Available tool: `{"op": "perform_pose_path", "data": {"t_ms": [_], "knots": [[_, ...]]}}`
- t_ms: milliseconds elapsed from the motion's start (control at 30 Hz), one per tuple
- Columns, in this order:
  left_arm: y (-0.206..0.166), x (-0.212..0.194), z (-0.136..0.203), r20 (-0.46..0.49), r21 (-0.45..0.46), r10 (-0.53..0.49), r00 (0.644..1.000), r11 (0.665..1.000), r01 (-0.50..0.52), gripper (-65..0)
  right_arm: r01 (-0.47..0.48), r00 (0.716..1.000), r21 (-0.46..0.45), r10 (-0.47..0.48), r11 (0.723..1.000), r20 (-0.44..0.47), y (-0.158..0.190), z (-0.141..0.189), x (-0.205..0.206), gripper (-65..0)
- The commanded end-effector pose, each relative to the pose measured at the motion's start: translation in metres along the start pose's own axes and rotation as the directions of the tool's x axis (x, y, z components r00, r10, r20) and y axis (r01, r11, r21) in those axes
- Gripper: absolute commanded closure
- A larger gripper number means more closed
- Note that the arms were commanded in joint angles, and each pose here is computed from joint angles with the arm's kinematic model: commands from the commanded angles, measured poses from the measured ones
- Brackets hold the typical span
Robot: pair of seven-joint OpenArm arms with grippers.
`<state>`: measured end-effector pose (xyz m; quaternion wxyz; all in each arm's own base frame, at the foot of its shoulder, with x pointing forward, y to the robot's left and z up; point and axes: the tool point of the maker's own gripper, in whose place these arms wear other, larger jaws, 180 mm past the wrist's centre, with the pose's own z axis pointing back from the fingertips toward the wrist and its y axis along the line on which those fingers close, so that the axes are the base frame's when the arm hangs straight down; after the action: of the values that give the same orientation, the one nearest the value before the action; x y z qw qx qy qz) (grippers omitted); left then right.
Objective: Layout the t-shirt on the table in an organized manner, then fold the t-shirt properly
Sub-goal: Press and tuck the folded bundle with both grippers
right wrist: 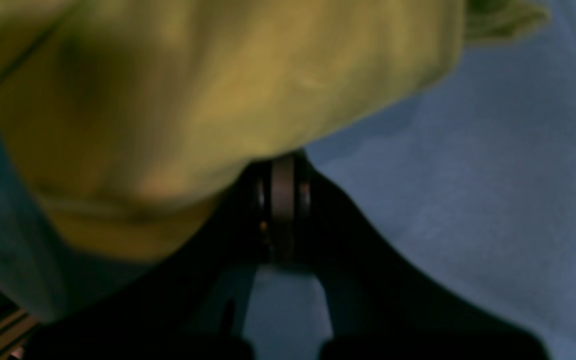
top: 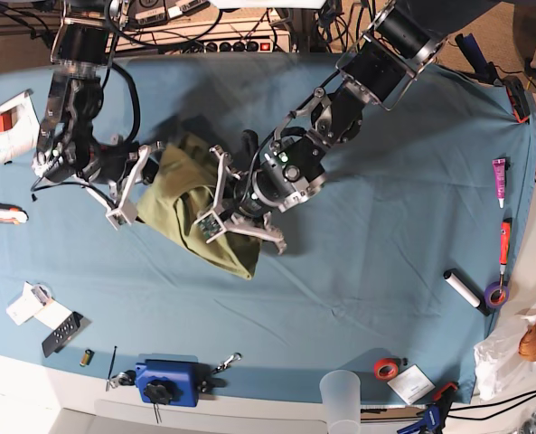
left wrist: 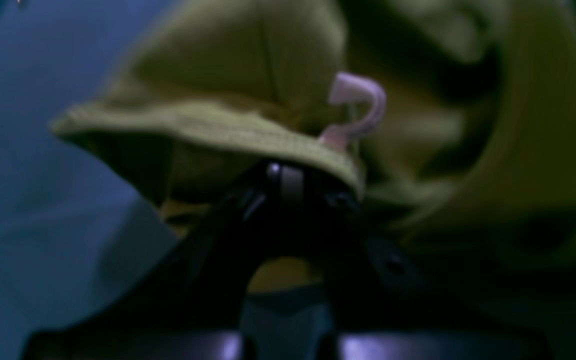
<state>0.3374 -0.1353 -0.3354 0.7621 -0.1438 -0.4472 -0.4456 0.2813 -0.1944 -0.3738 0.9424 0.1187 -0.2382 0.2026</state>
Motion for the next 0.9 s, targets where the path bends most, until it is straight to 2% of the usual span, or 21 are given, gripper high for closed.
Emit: {"op": "perform_pose_path", "data": {"t_ms": [0, 233, 300, 400, 500, 567, 700, 733, 867], "knots": [[0.006, 0.026, 0.002, 0.076, 0.011, -0.008, 0.997, 1.0, 0.007, 0.0, -0.032, 0.998, -0.006, 0.032, 0.999, 0.05, 0.001, 0.009, 0.013, 0.0], [0.014, 0.038, 0.003, 0.112, 0.034, -0.035, 0.993, 0.999, 0.031, 0.0, -0.055, 0.998, 0.004, 0.055, 0.998, 0.018, 0.02, 0.014, -0.013, 0.0], [0.028, 0.037, 0.004, 0.082, 0.095, -0.053, 0.995, 0.995, 0.045, 0.0, -0.061, 0.998, 0.004, 0.061, 0.998, 0.015, 0.023, 0.015, -0.016, 0.0], [0.061, 0.036, 0.008, 0.042, 0.231, 0.009, 0.999, 0.973, -0.019, 0.0, -0.102, 0.994, 0.005, 0.102, 0.995, 0.034, 0.026, 0.02, -0.01, 0.0], [0.076, 0.037, 0.015, 0.002, 0.288, 0.046, 0.999, 0.957, -0.045, 0.0, -0.159, 0.983, 0.034, 0.155, 0.987, 0.098, 0.039, 0.028, 0.005, 0.0], [0.083, 0.039, 0.023, -0.016, 0.331, 0.049, 0.999, 0.943, -0.041, 0.0, -0.179, 0.97, 0.051, 0.167, 0.983, 0.178, 0.049, 0.035, 0.021, 0.0], [0.098, 0.038, 0.044, -0.061, 0.434, 0.072, 0.996, 0.9, -0.038, 0.0, -0.191, 0.905, 0.018, 0.169, 0.981, 0.391, 0.049, 0.048, 0.066, 0.0], [0.099, 0.039, 0.048, -0.068, 0.446, 0.079, 0.995, 0.894, -0.041, 0.0, -0.19, 0.899, 0.004, 0.173, 0.982, 0.402, 0.045, 0.049, 0.072, 0.0], [0.094, 0.04, 0.059, -0.066, 0.452, 0.091, 0.994, 0.89, -0.052, 0.0, -0.179, 0.912, -0.01, 0.17, 0.984, 0.375, 0.033, 0.041, 0.08, 0.0]]}}
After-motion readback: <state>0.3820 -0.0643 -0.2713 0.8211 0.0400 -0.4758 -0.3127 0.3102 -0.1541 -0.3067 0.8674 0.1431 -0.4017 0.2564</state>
